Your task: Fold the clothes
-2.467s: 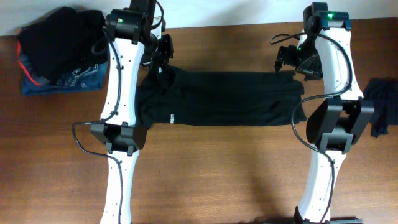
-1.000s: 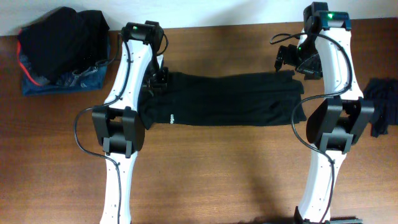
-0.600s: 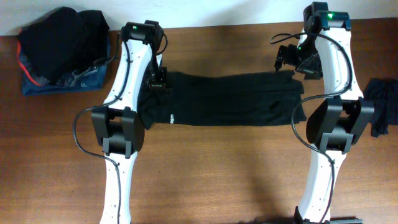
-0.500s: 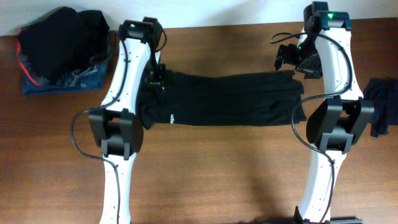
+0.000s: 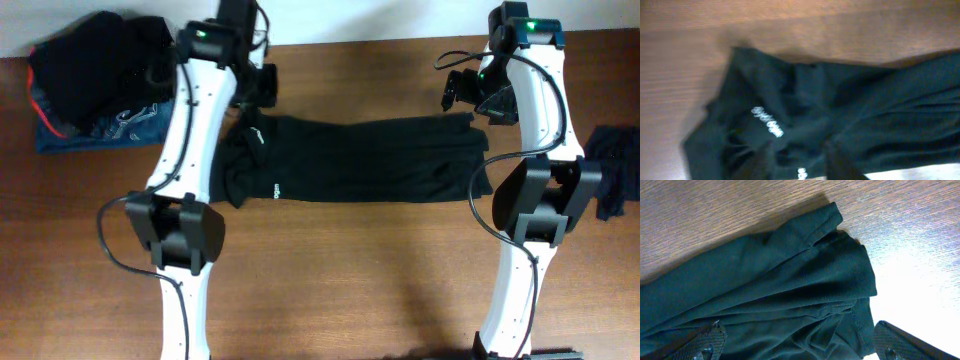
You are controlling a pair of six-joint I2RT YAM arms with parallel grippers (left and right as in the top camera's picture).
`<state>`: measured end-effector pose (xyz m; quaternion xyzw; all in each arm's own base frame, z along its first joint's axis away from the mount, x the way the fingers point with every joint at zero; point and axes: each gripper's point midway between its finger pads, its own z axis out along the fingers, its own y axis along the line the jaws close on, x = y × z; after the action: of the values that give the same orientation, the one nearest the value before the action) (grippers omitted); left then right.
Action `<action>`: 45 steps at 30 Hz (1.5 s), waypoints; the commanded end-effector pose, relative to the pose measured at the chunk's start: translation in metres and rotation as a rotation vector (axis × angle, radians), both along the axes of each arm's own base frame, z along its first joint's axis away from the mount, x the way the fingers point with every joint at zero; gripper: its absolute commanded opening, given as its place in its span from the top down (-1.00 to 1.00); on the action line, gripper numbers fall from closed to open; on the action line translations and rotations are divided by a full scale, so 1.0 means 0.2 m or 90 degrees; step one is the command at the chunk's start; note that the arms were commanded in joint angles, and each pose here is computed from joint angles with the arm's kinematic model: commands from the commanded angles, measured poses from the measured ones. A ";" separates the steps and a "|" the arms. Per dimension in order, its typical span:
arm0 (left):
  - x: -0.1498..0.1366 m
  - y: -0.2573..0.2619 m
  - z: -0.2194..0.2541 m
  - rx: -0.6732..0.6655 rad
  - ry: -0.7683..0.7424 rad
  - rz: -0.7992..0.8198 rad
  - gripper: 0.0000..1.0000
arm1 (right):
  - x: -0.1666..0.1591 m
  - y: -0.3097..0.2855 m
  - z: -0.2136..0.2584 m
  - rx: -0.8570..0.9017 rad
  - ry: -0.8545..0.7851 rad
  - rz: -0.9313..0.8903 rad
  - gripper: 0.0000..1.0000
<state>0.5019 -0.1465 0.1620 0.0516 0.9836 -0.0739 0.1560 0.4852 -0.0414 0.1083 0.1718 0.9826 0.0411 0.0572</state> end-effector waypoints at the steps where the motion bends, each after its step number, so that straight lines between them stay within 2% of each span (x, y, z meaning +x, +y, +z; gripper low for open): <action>1: -0.09 -0.13 -0.17 -0.025 0.063 -0.033 0.61 | 0.00 -0.01 0.04 -0.006 -0.010 -0.004 -0.97; 2: -0.12 -0.16 -0.24 -0.030 0.082 -0.041 0.78 | 0.00 -0.01 0.04 -0.006 -0.012 -0.004 -0.97; 4: -0.14 -0.18 -0.32 -0.029 0.097 -0.047 0.90 | 0.00 -0.01 0.04 -0.006 -0.013 -0.004 -0.97; 11: -0.21 -0.16 -0.55 -0.010 0.140 -0.045 0.93 | 0.00 -0.01 0.04 -0.006 -0.012 -0.004 -0.97; 20: -0.24 0.09 -0.71 0.069 0.167 0.006 0.91 | 0.00 -0.01 0.04 -0.006 -0.011 -0.004 -0.97; 24: -0.23 0.25 -0.72 0.128 0.168 0.036 0.90 | 0.00 -0.01 0.04 -0.006 -0.011 -0.004 -0.97; 38: -0.27 0.32 -0.70 0.123 0.193 0.053 0.90 | 0.01 -0.01 0.03 0.003 -0.009 -0.056 -0.97; 45: -0.27 0.30 -0.54 0.102 0.174 0.051 0.91 | -0.01 0.00 -0.13 0.006 0.035 -0.058 -0.97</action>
<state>0.4415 -0.0865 0.0195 0.0137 0.9997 0.0145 -0.0135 0.4876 -0.0416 0.1066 0.2088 0.9752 0.0438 0.0586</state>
